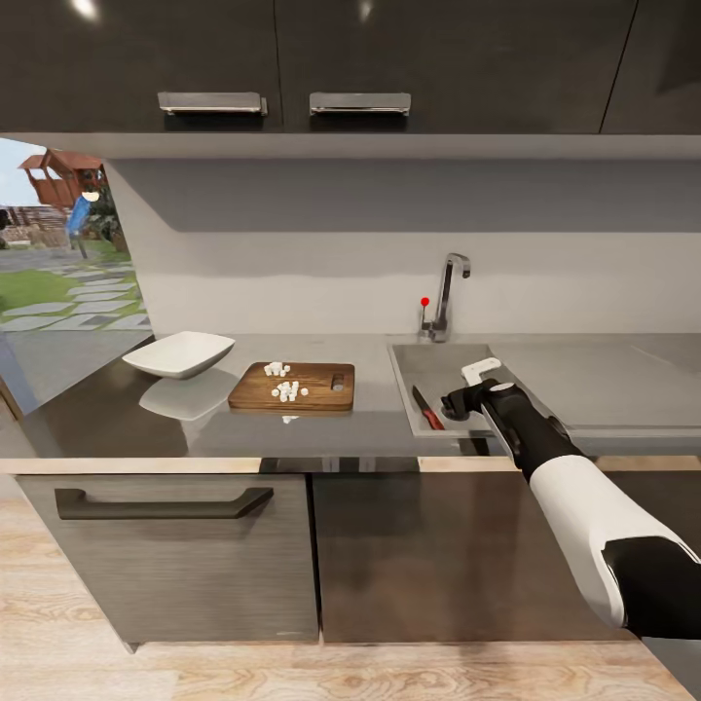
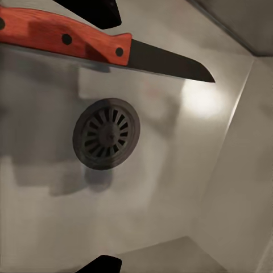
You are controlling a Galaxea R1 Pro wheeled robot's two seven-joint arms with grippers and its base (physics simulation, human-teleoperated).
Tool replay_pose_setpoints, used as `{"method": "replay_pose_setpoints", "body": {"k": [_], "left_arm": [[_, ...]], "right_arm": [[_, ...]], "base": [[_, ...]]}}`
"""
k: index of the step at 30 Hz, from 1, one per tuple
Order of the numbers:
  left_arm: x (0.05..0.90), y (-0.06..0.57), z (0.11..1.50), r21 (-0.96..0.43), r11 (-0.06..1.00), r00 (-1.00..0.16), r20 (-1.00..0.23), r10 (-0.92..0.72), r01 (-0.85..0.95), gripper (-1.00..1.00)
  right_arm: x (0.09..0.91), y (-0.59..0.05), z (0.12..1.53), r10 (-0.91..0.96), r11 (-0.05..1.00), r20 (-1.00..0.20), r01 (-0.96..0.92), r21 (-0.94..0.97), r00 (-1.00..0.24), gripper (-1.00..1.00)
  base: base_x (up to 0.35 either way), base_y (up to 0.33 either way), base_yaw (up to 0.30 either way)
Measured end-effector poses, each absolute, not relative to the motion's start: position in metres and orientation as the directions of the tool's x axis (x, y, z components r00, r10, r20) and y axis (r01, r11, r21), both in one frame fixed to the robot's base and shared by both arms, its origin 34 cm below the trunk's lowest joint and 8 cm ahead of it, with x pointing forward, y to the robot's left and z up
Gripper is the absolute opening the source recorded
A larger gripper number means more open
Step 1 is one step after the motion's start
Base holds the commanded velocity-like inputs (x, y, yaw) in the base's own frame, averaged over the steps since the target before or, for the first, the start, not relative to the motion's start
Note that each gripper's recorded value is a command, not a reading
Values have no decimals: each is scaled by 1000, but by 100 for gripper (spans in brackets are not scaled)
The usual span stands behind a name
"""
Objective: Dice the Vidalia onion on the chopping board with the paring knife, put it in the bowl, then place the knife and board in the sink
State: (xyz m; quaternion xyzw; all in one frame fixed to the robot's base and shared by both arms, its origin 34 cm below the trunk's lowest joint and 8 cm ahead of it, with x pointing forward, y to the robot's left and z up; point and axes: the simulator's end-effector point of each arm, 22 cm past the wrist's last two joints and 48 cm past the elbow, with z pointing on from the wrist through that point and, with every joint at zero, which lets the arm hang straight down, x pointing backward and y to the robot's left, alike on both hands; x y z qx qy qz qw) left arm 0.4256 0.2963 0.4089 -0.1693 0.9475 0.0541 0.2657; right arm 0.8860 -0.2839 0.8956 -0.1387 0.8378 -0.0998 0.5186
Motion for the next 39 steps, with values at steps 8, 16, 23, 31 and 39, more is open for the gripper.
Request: {"method": "replay_pose_setpoints", "body": {"k": [8, 16, 23, 31, 39], "left_arm": [[427, 296, 422, 13, 937, -802, -520, -292, -350, 100], [428, 297, 437, 16, 936, -802, -520, -293, -352, 100], [429, 297, 450, 17, 936, -803, -520, -293, -352, 100], [430, 297, 464, 17, 936, -803, -520, -293, -353, 100], [431, 297, 478, 18, 936, -803, -519, -293, -353, 100]], "right_arm": [[888, -284, 909, -335, 942, -841, -129, -311, -424, 100], [889, -284, 924, -336, 942, -841, -129, -311, -424, 100], [890, -284, 936, -335, 942, -841, -130, -309, -425, 100], [892, -283, 950, -334, 942, -841, -130, -308, -425, 100], [893, -275, 963, -330, 944, -844, -137, -301, -423, 100]], "base": [[0, 0, 0], [0, 0, 0], [0, 0, 0], [0, 0, 0], [0, 0, 0]]}}
